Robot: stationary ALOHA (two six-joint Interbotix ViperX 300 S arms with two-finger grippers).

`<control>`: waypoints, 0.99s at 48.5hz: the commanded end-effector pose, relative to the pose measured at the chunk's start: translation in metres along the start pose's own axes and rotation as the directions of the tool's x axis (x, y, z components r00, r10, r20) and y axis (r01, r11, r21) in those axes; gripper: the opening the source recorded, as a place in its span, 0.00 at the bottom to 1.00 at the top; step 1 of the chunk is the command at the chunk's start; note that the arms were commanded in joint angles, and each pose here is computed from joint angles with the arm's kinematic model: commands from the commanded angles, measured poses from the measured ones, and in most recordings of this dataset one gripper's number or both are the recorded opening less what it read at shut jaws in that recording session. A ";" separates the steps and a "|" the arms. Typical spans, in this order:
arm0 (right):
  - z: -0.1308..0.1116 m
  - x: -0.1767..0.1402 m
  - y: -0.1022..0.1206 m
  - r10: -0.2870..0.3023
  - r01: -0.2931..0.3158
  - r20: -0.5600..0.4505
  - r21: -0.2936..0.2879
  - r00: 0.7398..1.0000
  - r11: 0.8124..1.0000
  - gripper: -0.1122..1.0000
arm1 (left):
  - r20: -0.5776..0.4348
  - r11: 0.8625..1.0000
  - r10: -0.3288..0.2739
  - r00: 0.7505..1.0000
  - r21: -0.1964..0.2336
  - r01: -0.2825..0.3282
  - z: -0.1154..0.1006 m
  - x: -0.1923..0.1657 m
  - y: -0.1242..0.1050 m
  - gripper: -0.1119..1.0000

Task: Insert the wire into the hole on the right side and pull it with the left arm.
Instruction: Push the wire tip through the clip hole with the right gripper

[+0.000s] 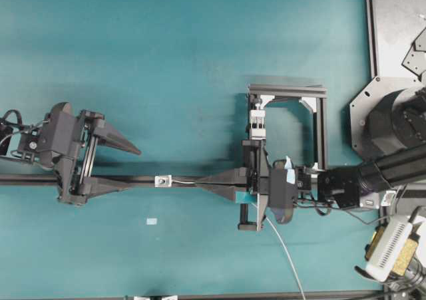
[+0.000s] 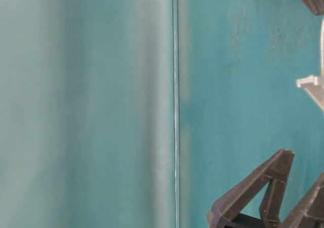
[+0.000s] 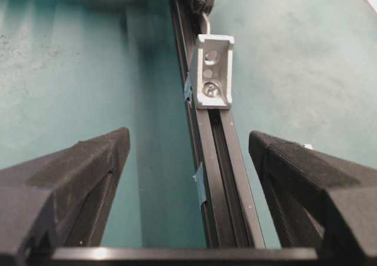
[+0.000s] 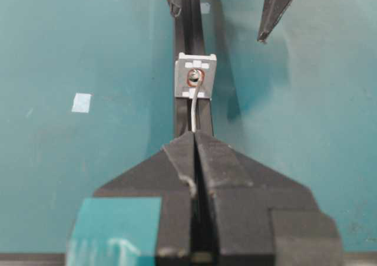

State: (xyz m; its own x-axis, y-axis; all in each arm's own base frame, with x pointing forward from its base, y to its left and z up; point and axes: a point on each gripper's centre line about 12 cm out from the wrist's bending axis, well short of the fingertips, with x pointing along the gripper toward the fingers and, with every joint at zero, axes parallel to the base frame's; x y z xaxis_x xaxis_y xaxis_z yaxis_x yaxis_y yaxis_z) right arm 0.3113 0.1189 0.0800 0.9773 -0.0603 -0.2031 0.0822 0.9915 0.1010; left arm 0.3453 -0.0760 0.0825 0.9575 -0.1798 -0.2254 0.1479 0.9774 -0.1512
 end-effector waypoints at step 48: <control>0.007 0.025 0.000 0.001 -0.001 0.030 0.007 1.000 1.000 0.10 | 0.024 1.000 -0.004 1.000 0.000 0.004 0.007 0.002 -0.001 0.86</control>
State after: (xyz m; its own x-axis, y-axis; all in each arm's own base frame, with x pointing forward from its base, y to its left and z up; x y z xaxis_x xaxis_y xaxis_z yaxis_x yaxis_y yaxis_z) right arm 0.3327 0.1164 0.0757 0.9785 -0.0622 -0.1969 0.0828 0.9917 0.0985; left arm 0.3452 -0.0760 0.0820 0.9572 -0.1797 -0.2269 0.1477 0.9774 -0.1511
